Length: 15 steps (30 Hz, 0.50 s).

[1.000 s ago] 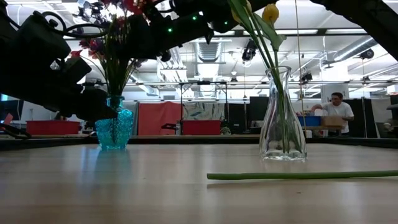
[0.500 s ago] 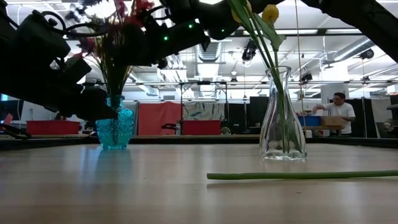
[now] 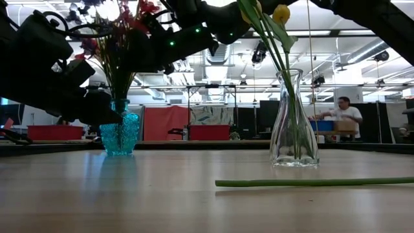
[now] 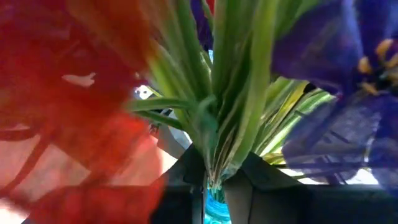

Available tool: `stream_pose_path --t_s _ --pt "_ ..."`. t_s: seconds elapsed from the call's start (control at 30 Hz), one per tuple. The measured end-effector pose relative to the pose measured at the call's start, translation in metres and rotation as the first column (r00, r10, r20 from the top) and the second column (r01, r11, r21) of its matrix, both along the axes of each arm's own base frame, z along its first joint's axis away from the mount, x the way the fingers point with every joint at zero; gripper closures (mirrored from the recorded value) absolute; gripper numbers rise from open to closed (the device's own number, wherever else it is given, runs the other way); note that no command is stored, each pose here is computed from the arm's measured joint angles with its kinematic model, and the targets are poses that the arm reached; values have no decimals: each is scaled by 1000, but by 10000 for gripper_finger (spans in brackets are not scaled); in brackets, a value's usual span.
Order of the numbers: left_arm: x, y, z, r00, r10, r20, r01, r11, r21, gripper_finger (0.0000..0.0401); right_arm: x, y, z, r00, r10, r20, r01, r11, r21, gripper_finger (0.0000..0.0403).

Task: Sort flowers into vase by color
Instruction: Put the red flowers into the blue vase

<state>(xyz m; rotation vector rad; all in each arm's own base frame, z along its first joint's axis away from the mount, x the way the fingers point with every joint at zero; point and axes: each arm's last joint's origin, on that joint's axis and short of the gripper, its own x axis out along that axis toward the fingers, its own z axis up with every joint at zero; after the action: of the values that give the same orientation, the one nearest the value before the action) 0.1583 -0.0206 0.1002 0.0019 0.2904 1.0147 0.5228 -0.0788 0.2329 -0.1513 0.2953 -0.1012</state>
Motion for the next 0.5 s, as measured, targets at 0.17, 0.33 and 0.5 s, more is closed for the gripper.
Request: stream_pose_path --t_s 0.17,0.33,0.5 --pt "0 0 0 1000 3 2 -3 1000 1 84 0 0 5 1000 1 -2 -1 1000 4 339" --pt "-1 0 1 1000 17 15 -18 1000 9 84 -5 1 18 1000 -4 -16 4 1000 25 278" --pt "0 0 3 999 16 47 -16 1000 -3 78 -11 2 30 1000 -6 -31 7 999 35 221"
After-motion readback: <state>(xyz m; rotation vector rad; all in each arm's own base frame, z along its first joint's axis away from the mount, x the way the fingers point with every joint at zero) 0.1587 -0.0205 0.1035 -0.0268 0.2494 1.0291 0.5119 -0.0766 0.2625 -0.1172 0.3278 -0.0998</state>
